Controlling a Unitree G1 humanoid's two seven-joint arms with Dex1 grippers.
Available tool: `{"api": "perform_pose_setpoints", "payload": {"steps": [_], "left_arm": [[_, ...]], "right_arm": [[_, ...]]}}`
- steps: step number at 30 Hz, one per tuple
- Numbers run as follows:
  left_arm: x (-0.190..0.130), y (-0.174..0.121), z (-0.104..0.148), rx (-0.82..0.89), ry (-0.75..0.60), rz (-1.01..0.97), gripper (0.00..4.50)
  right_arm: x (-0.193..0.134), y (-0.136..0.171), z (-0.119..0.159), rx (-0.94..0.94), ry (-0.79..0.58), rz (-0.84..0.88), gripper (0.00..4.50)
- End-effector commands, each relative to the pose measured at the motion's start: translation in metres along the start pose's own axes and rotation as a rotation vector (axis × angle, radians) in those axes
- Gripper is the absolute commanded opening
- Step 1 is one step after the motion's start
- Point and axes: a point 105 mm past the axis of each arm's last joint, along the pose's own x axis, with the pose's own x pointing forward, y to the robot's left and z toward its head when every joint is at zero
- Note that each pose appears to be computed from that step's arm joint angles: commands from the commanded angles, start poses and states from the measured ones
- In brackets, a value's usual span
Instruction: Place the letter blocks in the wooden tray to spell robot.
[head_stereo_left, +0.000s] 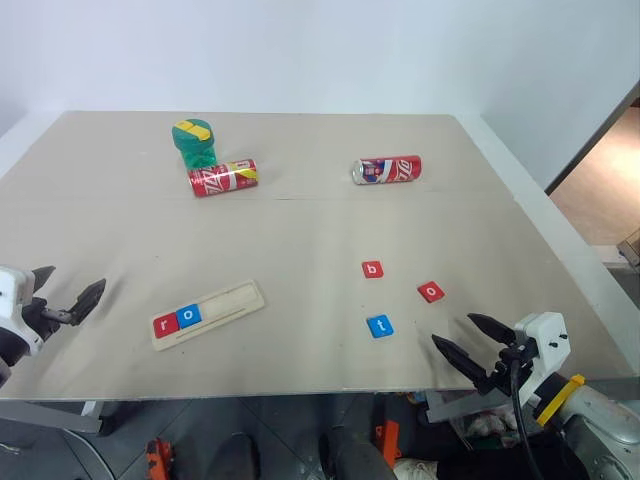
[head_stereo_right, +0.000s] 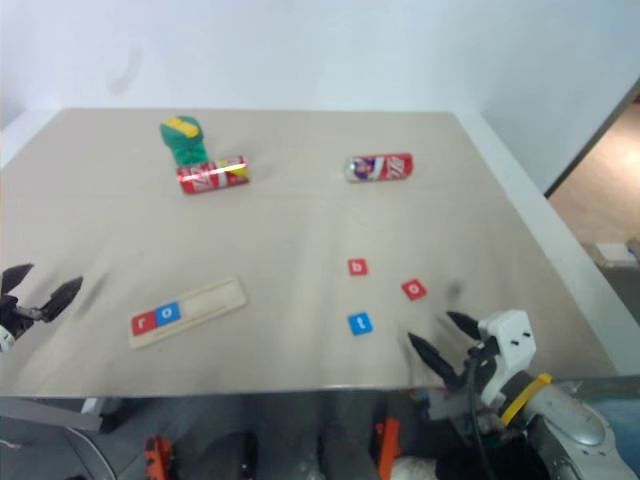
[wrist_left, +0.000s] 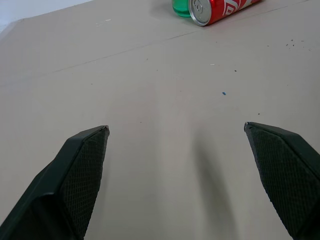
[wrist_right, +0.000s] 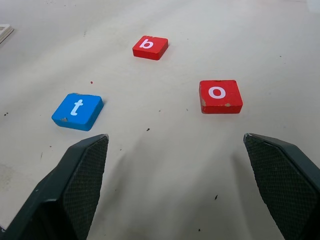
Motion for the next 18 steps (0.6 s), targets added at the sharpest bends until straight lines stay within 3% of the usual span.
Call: {"api": "perform_pose_setpoints", "payload": {"steps": [1, 4, 13, 18], "left_arm": [[0.003, -0.008, 0.013, 0.014, -0.025, -0.119, 4.50], [0.010, -0.022, 0.018, -0.021, -0.035, -0.237, 4.50], [0.012, -0.026, 0.018, 0.014, -0.032, -0.277, 4.50], [0.023, -0.076, 0.042, 0.031, -0.070, -0.528, 4.50]], "right_arm": [[0.002, 0.009, 0.018, -0.062, -0.027, 0.085, 4.48], [0.007, 0.012, 0.023, -0.081, -0.028, 0.131, 4.48], [0.013, 0.016, 0.028, -0.098, -0.037, 0.171, 4.48], [0.031, 0.043, 0.046, -0.119, -0.078, 0.337, 4.48]]}}
